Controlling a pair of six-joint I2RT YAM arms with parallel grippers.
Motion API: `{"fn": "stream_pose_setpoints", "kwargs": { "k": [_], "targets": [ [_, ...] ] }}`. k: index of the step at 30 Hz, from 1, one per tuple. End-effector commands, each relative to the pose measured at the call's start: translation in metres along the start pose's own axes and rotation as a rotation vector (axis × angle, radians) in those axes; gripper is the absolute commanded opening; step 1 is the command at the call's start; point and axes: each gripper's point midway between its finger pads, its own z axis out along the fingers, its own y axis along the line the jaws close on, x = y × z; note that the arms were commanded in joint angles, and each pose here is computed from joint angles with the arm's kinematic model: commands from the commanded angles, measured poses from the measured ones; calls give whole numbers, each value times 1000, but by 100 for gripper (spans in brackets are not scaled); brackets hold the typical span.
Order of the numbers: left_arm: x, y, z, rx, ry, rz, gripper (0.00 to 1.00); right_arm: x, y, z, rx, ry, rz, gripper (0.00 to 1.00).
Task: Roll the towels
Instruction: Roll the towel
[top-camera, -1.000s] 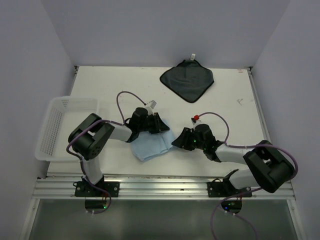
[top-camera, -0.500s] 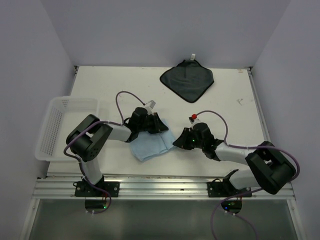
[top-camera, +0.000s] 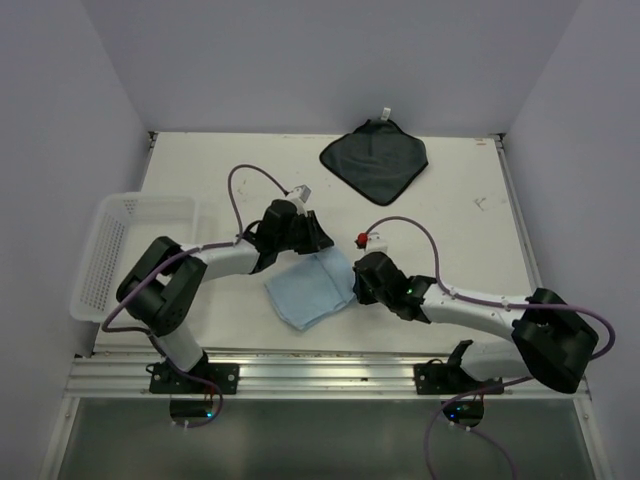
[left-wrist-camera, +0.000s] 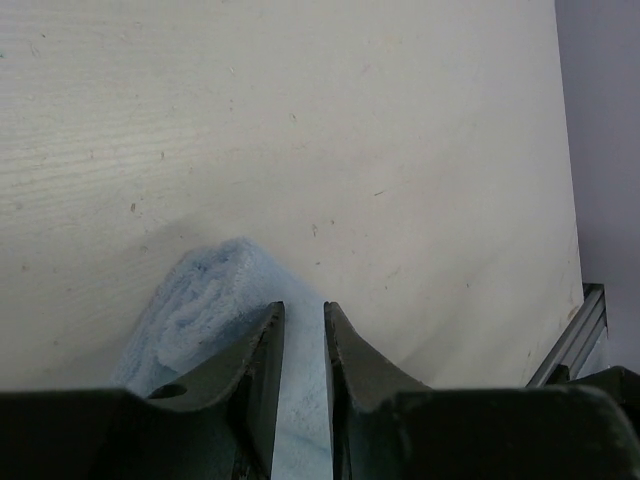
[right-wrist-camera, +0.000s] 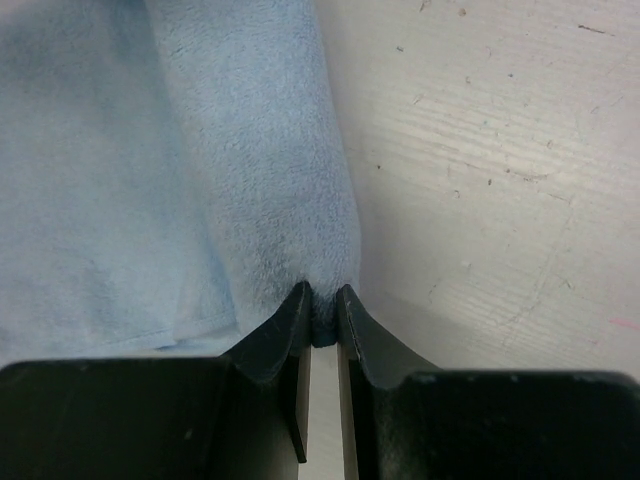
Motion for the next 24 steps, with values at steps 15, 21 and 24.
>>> {"fn": "stream_pose_setpoints", "kwargs": {
  "k": [15, 21, 24],
  "targets": [
    [-40, -27, -28, 25, -127, 52, 27, -17, 20, -20, 371, -159, -484, 0],
    [-36, -31, -29, 47, -119, 46, 26, -10, 40, -22, 457, -194, -643, 0],
    [-31, -32, -28, 53, -113, 42, 26, -6, 51, -23, 507, -209, -729, 0]
  ]
}}
